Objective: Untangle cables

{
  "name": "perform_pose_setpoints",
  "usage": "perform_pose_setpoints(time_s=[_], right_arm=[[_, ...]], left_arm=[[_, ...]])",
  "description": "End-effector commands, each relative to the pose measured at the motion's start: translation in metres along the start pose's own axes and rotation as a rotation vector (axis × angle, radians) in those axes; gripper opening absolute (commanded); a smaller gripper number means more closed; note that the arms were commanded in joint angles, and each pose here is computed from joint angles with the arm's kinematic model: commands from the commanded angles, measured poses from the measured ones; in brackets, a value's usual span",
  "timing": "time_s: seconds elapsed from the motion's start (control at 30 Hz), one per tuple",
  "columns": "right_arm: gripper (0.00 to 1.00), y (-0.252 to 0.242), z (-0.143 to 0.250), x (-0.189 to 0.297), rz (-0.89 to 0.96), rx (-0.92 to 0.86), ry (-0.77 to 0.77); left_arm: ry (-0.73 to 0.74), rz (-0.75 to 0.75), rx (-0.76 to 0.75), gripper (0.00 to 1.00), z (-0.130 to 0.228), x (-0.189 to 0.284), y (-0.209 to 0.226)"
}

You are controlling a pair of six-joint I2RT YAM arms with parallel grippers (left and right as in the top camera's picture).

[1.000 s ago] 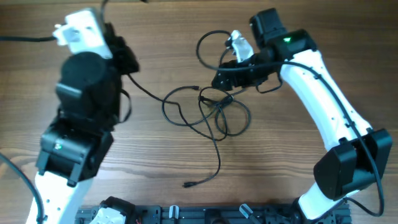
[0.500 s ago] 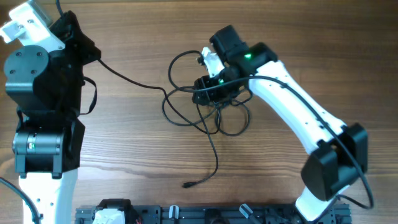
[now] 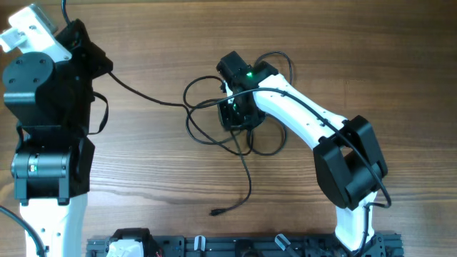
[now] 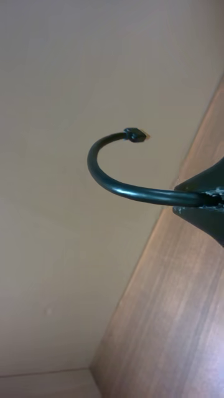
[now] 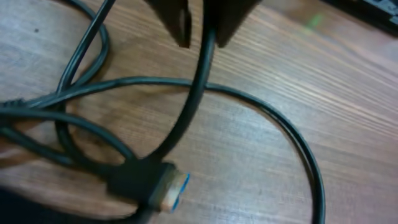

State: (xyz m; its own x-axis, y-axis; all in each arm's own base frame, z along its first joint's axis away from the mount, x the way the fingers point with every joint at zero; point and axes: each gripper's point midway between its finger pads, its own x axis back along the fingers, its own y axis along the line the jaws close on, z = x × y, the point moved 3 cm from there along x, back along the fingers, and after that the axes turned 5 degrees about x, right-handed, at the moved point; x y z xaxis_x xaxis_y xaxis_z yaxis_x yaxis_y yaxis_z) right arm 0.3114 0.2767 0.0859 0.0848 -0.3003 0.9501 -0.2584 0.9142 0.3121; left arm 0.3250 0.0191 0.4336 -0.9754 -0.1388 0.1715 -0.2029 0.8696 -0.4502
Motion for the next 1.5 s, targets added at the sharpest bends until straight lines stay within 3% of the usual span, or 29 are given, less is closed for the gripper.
perform_pose_setpoints(time_s=[0.0, 0.1, 0.4, 0.53, 0.73, 0.93, 1.2, 1.27, 1.47], right_arm=[[0.04, -0.009, -0.010, 0.012, 0.022, 0.001, -0.035], [0.04, -0.009, -0.018, 0.044, 0.003, 0.006, -0.096], [0.04, -0.037, -0.033, 0.201, -0.062, -0.013, -0.505], [0.04, -0.057, -0.036, 0.227, -0.054, -0.053, -0.594], [0.04, -0.098, -0.049, 0.223, 0.096, -0.284, -0.639], [0.04, -0.143, -0.060, 0.213, 0.187, -0.426, -0.638], [0.04, -0.170, -0.081, 0.137, 0.101, -0.369, -0.428], [0.04, -0.162, -0.089, 0.120, 0.026, -0.304, -0.399], [0.04, -0.115, -0.099, 0.107, -0.145, -0.091, -0.388]], left_arm=[[0.005, 0.002, 0.012, 0.04, -0.004, 0.008, 0.000], [0.034, -0.013, 0.008, 0.04, 0.002, 0.005, 0.003], [0.137, -0.071, -0.008, 0.04, 0.030, -0.022, 0.013], [0.177, -0.093, -0.014, 0.04, 0.041, -0.034, 0.018], [0.137, -0.094, -0.015, 0.04, 0.033, -0.036, 0.017], [-0.049, -0.093, 0.008, 0.04, -0.009, -0.011, 0.012], [-0.392, -0.085, 0.091, 0.04, -0.082, 0.068, 0.009], [-0.414, -0.057, 0.099, 0.04, -0.087, 0.082, 0.007], [-0.302, 0.055, 0.096, 0.04, -0.069, 0.080, -0.007]])
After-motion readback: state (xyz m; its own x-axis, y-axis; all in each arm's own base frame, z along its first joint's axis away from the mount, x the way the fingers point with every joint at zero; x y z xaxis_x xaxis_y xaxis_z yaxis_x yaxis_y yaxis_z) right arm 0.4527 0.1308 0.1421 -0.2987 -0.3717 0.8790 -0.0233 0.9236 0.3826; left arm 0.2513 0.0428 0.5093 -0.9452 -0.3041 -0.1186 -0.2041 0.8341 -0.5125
